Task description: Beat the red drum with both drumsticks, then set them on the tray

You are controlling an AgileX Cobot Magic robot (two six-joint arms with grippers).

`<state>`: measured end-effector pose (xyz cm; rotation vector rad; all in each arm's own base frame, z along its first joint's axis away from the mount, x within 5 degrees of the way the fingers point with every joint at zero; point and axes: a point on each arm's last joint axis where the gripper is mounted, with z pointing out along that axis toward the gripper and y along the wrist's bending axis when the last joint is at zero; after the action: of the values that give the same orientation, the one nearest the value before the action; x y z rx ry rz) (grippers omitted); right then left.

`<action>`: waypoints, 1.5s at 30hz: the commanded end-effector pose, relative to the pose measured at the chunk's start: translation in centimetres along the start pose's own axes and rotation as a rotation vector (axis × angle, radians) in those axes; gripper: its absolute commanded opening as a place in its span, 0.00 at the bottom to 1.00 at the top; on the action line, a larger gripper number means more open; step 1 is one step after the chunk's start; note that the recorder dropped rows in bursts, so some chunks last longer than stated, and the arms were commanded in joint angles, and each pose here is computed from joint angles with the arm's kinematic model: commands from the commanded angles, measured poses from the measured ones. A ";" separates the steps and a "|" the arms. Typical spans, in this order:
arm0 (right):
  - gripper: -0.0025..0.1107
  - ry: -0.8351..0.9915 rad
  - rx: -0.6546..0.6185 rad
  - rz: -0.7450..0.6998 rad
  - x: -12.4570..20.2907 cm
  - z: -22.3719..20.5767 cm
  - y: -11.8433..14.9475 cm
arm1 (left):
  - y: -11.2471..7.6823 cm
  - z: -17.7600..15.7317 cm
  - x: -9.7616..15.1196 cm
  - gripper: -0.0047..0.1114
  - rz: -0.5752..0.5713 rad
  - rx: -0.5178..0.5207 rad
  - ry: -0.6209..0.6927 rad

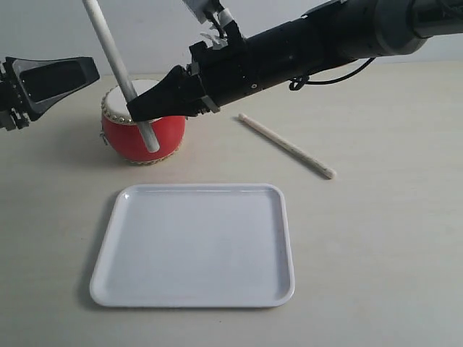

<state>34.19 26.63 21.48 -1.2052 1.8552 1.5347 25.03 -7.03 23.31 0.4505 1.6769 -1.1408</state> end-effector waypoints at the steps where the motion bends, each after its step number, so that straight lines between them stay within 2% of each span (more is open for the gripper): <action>1: 0.02 -0.015 -0.026 -0.016 -0.2 -0.1 0.3 | -0.7 0.9 0.3 0.56 0.039 0.044 0.017; 8: 0.02 -0.037 -0.028 -0.015 -0.4 -0.1 0.4 | -1.2 1.6 0.4 0.56 0.050 0.056 0.012; 13: 0.02 -0.037 -0.028 -0.017 -0.4 -0.1 0.4 | -0.5 1.6 0.5 0.56 0.041 -0.025 0.026; 20: 0.02 -0.026 -0.031 -0.021 -0.3 0.1 0.5 | -0.6 1.6 0.5 0.56 0.040 -0.015 0.018; 28: 0.02 0.008 -0.082 -0.044 -0.1 2.4 1.9 | -0.6 1.6 0.5 0.56 0.040 -0.015 0.018; 45: 0.02 -0.036 -0.087 -0.049 -0.4 2.4 2.0 | -0.6 1.6 0.6 0.55 0.025 -0.008 0.033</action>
<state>32.38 29.04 21.94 -1.2543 1.7616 1.6045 25.04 -8.64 22.91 0.4847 1.7012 -1.1049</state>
